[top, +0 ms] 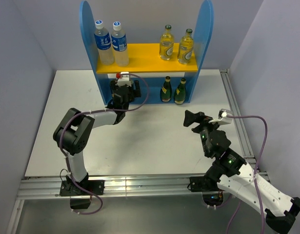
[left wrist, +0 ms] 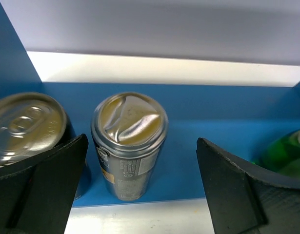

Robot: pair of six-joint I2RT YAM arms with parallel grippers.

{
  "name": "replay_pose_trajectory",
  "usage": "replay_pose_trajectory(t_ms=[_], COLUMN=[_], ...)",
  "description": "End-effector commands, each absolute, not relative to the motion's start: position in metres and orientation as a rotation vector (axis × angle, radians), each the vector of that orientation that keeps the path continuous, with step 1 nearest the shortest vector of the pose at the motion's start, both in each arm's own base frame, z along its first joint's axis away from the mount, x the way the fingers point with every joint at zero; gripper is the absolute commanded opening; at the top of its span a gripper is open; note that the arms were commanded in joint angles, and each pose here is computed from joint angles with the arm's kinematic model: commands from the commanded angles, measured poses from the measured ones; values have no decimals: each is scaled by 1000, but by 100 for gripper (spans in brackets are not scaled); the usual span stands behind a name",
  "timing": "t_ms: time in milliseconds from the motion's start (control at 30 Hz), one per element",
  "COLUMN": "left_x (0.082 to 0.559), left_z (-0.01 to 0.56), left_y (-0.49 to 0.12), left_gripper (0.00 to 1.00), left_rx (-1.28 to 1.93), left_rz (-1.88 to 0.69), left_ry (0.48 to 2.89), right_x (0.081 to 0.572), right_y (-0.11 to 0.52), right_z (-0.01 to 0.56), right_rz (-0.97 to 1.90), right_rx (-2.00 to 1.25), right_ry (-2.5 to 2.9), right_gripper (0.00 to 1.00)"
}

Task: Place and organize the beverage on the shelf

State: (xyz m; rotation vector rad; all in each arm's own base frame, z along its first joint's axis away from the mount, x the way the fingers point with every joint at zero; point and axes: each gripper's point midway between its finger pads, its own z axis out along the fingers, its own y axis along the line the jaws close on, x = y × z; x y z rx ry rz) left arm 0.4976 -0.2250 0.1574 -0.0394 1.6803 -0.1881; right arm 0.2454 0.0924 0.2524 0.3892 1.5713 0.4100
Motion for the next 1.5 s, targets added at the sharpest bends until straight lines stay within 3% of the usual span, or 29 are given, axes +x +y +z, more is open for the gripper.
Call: replay_pose_trajectory(t_ms=[0,233,533,767,867,1133,1467], left_x=[485,452,360,306,290,278,273], left_z=[204,206,221,277,294,313,320], left_y=[-232,-235,-224,-170,-176,-156,-154], left_gripper=[99,99,98,99,97,95,95], left_rx=[-40,-26,-18,-104,-81,-130,-121], left_rz=[-266,-283,-253,-235,-336,-311,-319], left_ry=[1593,1631,1713,1607,1588,1539,1522], right_x=[245,244,248,260,256,224,225], right_y=[93,86,89,143,137,117,108], right_z=[256,255,258,289,314,377,374], right_rz=[429,414,411,475,439,537,476], right_rx=[405,435,431,203,195,143,151], right_ry=[1551,1542,1529,1672,1688,1519,1544], right_gripper=[100,100,100,100,100,100,100])
